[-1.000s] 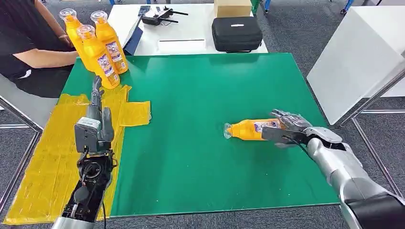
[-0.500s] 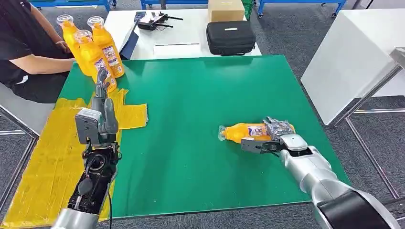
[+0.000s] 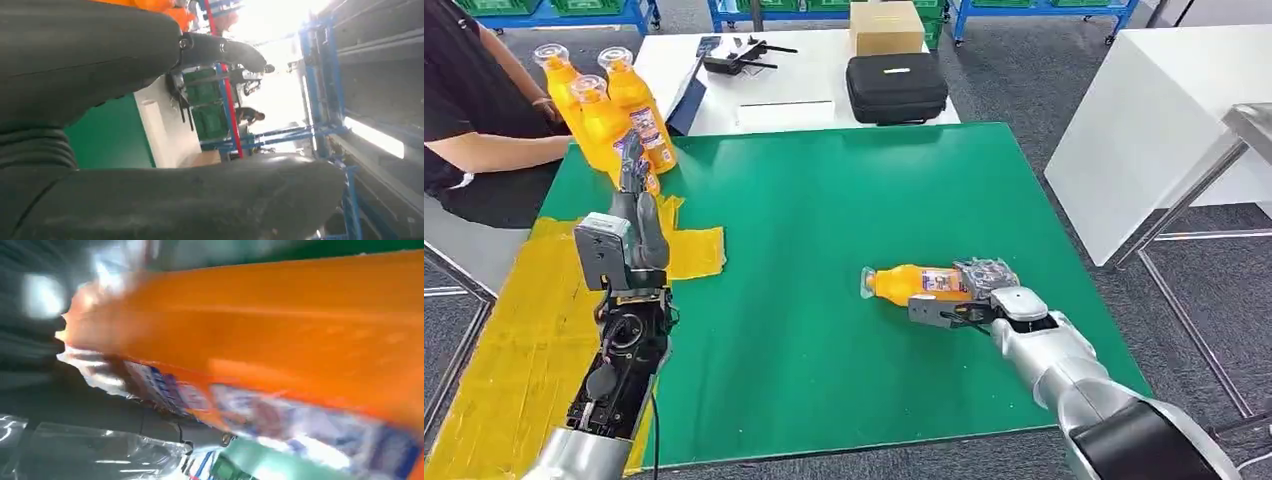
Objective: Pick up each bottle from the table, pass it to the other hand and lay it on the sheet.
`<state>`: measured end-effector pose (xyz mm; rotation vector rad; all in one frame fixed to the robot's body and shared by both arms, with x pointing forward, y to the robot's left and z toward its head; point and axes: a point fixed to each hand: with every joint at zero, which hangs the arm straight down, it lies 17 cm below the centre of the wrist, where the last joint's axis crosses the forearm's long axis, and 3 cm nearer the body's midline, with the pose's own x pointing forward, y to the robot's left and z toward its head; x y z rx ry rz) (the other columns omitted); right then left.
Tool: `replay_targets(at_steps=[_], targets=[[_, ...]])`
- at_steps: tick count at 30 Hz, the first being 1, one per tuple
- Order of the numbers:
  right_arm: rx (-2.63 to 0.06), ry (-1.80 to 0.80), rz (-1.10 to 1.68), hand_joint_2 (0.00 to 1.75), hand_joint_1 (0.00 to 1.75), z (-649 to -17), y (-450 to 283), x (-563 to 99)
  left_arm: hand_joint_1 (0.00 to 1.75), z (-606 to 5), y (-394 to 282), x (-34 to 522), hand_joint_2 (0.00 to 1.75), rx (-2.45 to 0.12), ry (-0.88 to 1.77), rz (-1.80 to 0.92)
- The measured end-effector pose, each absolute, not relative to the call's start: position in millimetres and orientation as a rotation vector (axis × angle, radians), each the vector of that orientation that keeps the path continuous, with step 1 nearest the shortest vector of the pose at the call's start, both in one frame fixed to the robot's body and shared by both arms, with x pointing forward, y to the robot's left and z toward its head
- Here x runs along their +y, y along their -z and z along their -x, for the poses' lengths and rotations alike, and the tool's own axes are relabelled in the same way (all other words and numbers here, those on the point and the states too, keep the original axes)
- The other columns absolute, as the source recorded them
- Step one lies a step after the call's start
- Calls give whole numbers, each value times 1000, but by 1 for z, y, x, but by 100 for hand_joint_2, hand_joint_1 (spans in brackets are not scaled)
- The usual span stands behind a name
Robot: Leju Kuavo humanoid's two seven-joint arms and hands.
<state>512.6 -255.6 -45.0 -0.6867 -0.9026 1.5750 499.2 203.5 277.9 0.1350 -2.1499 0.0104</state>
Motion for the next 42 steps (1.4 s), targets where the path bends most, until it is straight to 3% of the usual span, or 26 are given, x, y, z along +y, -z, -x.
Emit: replay_targets(at_steps=[1, 2, 7, 10, 14, 19, 24, 31, 42], targets=[[-945, -1533, 641, 175, 175, -512, 44, -248, 0, -500, -275, 202, 0, -2138, -12, -117], [-966, -1510, 617, 175, 175, -512, 43, -243, 0, -500, -272, 202, 175, -2129, -16, -107], [-1115, -1397, 497, 175, 175, -515, 29, -220, 0, -502, -258, 199, 175, -2080, -27, -40], [-1440, -1143, 224, 175, 175, -525, -25, -167, 0, -504, -241, 198, 175, -2021, -61, 38], [-1654, -920, 72, 175, 175, -546, -102, -124, 0, -502, -224, 208, 175, -1982, -136, 85], [-1813, -820, 37, 175, 175, -572, -199, -88, 0, -499, -213, 208, 175, -1948, -185, 147], [-1886, -801, 107, 175, 175, -580, -241, -56, 0, -496, -218, 195, 175, -1950, -218, 227], [-1846, -864, 117, 175, 175, -559, -222, 8, 0, -489, -241, 170, 175, -1999, -218, 274], [-1681, -916, 5, 175, 175, -513, -164, 64, 0, -486, -257, 178, 175, -2034, -282, 270]])
